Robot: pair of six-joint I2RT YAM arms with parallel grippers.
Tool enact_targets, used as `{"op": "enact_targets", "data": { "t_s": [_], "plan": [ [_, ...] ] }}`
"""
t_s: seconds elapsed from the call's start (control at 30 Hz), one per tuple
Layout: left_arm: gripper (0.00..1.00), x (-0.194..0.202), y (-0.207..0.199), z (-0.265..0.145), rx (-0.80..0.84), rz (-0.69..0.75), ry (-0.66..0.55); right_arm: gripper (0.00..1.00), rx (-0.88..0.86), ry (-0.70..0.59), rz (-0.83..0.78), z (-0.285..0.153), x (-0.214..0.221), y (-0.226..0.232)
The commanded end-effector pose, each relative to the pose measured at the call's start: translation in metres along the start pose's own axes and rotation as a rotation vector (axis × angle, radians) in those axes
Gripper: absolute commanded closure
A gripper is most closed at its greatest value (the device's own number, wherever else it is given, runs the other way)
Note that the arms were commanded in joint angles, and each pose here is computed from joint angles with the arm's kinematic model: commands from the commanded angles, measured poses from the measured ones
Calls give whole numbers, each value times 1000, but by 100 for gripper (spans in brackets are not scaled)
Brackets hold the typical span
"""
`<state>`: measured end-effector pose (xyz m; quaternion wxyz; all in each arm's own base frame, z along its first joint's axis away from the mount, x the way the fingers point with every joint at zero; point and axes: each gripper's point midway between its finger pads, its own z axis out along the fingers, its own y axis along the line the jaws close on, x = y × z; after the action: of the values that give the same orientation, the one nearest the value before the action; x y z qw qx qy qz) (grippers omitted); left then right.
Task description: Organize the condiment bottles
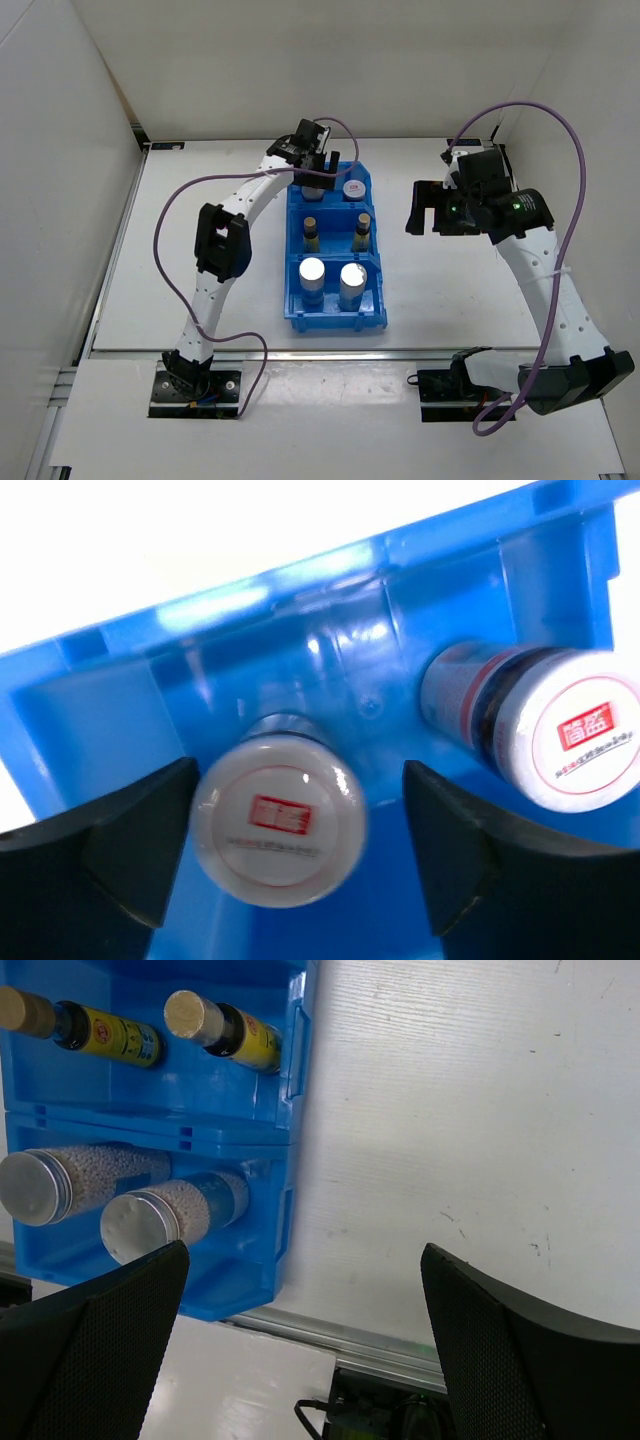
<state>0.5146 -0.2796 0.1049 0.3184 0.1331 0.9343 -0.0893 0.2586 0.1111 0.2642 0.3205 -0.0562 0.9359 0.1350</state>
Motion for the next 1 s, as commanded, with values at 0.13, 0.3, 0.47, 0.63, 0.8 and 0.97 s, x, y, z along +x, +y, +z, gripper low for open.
{"op": "enact_targets", "data": {
  "t_s": [0.13,0.3,0.47,0.63,0.8,0.97],
  "plan": [
    [0,-68,7,-66,-3,-37,-207,0,12,-64,4,-22,-14,0],
    [0,-129,17,-172,25,-118,-427,0,122,-86,7,-34,-20,-18],
    [0,-142,42,-319,-24,-96,-637,0,195,-100,6,-51,-26,-28],
    [0,-46,83,-347,-142,-75,-565,0,198,-86,27,-52,-16,-29],
    [0,32,93,-408,-128,-65,-774,0,153,-150,43,-63,-16,-23],
    [0,91,106,-424,-161,-30,-900,0,128,-169,5,-68,-17,-19]
  ]
}}
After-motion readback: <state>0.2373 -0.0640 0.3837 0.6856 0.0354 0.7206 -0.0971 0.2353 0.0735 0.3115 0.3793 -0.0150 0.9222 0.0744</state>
